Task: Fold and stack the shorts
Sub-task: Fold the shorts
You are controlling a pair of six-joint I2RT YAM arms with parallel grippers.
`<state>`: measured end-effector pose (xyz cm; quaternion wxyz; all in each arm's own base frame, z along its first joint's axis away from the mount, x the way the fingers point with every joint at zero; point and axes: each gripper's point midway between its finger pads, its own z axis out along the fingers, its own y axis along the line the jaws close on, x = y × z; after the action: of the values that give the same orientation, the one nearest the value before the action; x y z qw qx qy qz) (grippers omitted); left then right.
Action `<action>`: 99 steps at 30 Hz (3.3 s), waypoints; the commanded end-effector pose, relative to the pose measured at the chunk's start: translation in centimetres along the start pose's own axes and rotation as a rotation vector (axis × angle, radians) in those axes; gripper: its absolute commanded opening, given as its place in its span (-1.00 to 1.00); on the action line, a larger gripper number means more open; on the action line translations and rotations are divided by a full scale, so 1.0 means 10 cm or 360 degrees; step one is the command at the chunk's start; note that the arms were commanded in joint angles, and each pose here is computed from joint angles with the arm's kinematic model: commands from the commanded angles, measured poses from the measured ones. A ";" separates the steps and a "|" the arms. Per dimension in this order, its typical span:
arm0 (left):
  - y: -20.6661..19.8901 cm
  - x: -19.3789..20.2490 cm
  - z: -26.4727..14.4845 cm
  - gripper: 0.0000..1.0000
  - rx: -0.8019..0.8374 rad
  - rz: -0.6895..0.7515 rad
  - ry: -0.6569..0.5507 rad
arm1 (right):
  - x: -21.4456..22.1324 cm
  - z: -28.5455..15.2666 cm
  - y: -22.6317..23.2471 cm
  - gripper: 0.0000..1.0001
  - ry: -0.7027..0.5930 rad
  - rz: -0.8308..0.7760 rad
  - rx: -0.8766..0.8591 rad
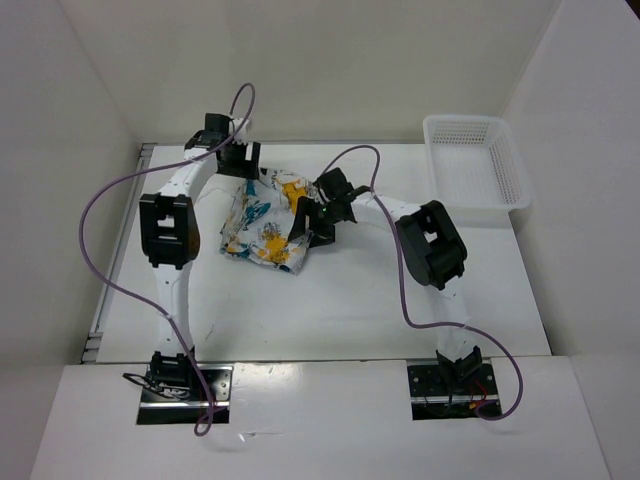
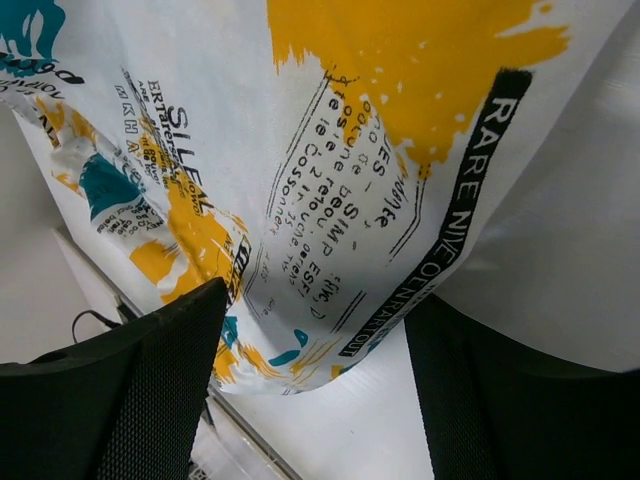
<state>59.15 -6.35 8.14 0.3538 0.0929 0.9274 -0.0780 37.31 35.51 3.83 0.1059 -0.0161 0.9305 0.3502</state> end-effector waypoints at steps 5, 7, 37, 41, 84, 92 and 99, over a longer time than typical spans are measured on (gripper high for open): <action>-0.32 0.22 -0.96 0.87 0.0272 -0.0067 0.0064 | 0.11 0.16 -0.02 0.50 0.0024 -0.0017 0.0019; -0.36 0.34 -1.04 0.83 0.0290 -0.0076 0.0094 | 0.08 0.15 0.01 0.50 0.0014 -0.0039 0.0011; -0.15 1.31 -0.59 -1.00 0.0230 -0.0211 0.0431 | 0.22 -0.05 -0.31 -0.76 -0.0043 -0.0199 0.0205; -0.22 1.22 -0.66 -0.22 0.0282 -0.0209 0.0393 | 0.29 -0.08 -0.12 0.25 0.0024 -0.0244 0.0042; -1.14 1.92 -0.77 0.00 0.0725 -0.0146 0.0501 | -0.45 -1.51 -0.70 0.45 -0.0472 -0.0388 0.0344; -1.42 1.98 -0.85 -0.18 0.0900 -0.0084 0.0394 | -0.66 -1.67 -0.68 0.40 -0.0570 -0.0406 0.0412; -1.45 1.98 -0.68 -0.20 0.1016 -0.0108 0.0345 | -0.83 -1.86 -0.60 0.38 -0.0660 -0.0410 0.0456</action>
<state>36.79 -16.22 2.60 0.2084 0.1721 0.9006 -0.3405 41.02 19.29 11.03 0.2859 -0.0488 0.9350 0.2041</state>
